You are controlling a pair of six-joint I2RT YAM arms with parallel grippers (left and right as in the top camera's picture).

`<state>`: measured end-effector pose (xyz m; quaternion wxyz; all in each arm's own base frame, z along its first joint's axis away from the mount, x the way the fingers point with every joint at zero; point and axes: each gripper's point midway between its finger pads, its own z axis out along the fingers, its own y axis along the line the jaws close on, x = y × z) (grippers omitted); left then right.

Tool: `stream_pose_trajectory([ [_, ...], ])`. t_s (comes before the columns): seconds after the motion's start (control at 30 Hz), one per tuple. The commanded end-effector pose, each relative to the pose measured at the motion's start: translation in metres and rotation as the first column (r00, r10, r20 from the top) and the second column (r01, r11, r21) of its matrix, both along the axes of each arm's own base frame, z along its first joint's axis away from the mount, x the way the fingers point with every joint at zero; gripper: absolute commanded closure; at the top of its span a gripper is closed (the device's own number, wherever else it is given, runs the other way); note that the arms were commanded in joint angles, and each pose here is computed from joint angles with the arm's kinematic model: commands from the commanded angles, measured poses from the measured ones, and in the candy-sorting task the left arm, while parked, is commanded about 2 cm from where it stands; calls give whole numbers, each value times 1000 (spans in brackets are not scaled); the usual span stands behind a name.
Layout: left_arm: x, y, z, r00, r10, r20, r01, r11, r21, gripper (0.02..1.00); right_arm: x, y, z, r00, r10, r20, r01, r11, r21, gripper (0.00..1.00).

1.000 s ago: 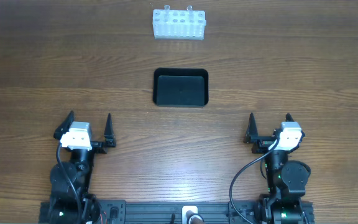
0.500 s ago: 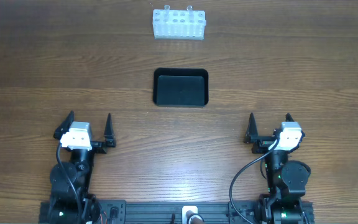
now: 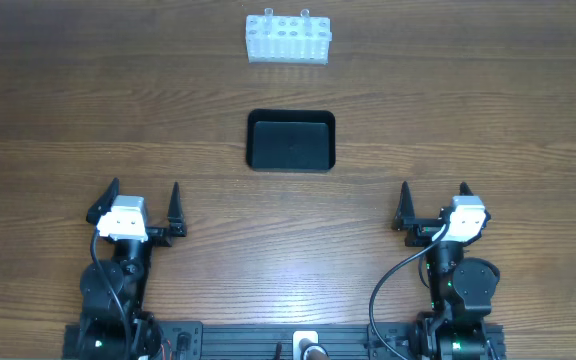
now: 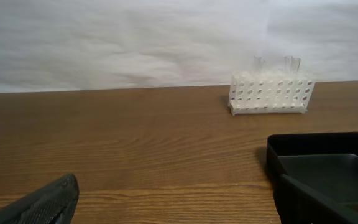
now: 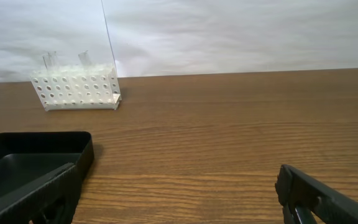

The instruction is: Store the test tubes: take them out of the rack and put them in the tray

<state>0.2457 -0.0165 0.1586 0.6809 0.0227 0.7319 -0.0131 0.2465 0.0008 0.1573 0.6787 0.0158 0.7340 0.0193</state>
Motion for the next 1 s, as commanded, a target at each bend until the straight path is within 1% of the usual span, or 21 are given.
stream_pose_trajectory([
  [0.03, 0, -1, -1, 1000, -9, 3, 9, 1000, 10, 18, 0, -1, -2, 1000, -7, -2, 7, 1000, 1, 9],
  [0.73, 0, -1, -1, 1000, -10, 1, 10, 1000, 10, 18, 0, -1, -2, 1000, -7, -2, 7, 1000, 1, 9],
  [0.8, 2, -1, 5, 1000, -9, 25, 9, 1000, 6, 18, 0, -1, -2, 1000, -7, -2, 7, 1000, 1, 9],
  [0.93, 10, -1, 45, 986, -4, 164, 9, 1000, -28, 20, 0, -1, -2, 1000, -7, -2, 7, 1000, 1, 12],
  [1.0, 17, -2, 59, 985, -4, 175, 9, 1000, -29, 20, 0, -1, -2, 1000, -7, -2, 7, 1000, 1, 7],
])
